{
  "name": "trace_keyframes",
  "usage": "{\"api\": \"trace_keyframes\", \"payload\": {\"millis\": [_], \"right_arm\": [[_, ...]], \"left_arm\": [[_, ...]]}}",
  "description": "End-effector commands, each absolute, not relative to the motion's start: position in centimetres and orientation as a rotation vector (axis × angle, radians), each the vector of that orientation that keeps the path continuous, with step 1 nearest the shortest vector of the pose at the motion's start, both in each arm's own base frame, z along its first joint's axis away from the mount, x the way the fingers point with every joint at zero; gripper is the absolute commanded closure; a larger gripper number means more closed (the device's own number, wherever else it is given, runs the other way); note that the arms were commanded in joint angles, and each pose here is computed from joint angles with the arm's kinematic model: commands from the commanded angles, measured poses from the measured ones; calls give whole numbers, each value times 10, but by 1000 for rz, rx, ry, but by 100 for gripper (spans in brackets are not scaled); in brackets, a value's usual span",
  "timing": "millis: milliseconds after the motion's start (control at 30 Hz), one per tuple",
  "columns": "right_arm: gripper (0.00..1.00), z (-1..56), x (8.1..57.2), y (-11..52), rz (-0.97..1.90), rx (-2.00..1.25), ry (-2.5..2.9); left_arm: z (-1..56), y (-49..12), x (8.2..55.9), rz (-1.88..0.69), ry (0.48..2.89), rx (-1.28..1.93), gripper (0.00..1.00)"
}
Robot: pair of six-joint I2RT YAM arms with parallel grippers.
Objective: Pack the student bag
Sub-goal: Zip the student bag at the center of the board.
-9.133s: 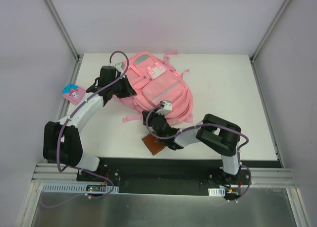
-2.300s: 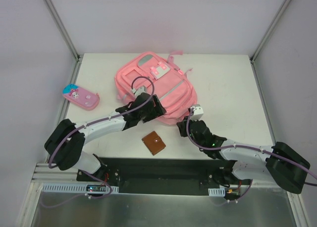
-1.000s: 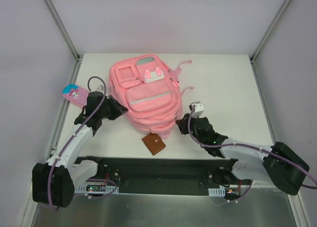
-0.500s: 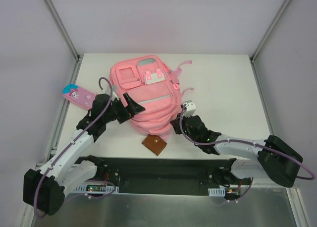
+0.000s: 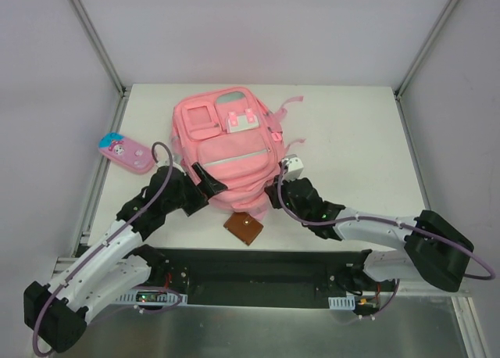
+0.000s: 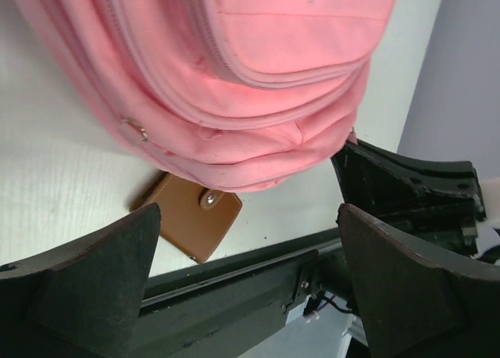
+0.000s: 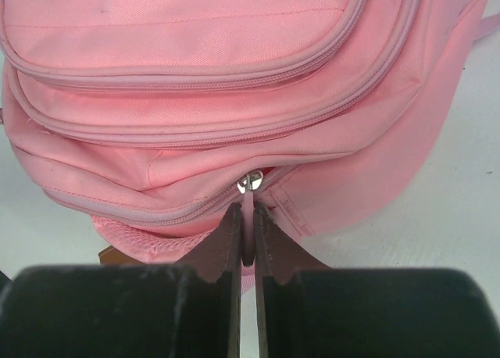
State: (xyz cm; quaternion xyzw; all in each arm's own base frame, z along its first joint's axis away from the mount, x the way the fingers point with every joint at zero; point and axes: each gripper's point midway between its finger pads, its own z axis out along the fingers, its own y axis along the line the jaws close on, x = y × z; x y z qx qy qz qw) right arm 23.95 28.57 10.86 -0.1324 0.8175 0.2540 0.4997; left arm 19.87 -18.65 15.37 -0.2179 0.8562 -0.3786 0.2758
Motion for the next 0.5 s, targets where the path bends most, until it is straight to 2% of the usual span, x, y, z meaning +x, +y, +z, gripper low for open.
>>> {"api": "trace_keyframes", "payload": {"millis": [0,167,333,367,433,467], "right_arm": [[100,154,249,312,706,-304,1850],[100,166,247,316,731,-304,1821],[100,175,239,327,775,-340,1802],[100,174,238,328,778,-350,1803],[100,174,234,330,781,-363,1801],[100,175,234,330,777,-366,1798]], "left_arm": [[123,-172,198,-863,2357,-771,5],[124,-181,212,-843,2329,-755,9],[110,-188,226,-817,2332,-786,21],[113,-188,231,-811,2317,-783,34],[115,-183,241,-758,2283,-765,48],[119,-181,246,-753,2267,-764,75]]}}
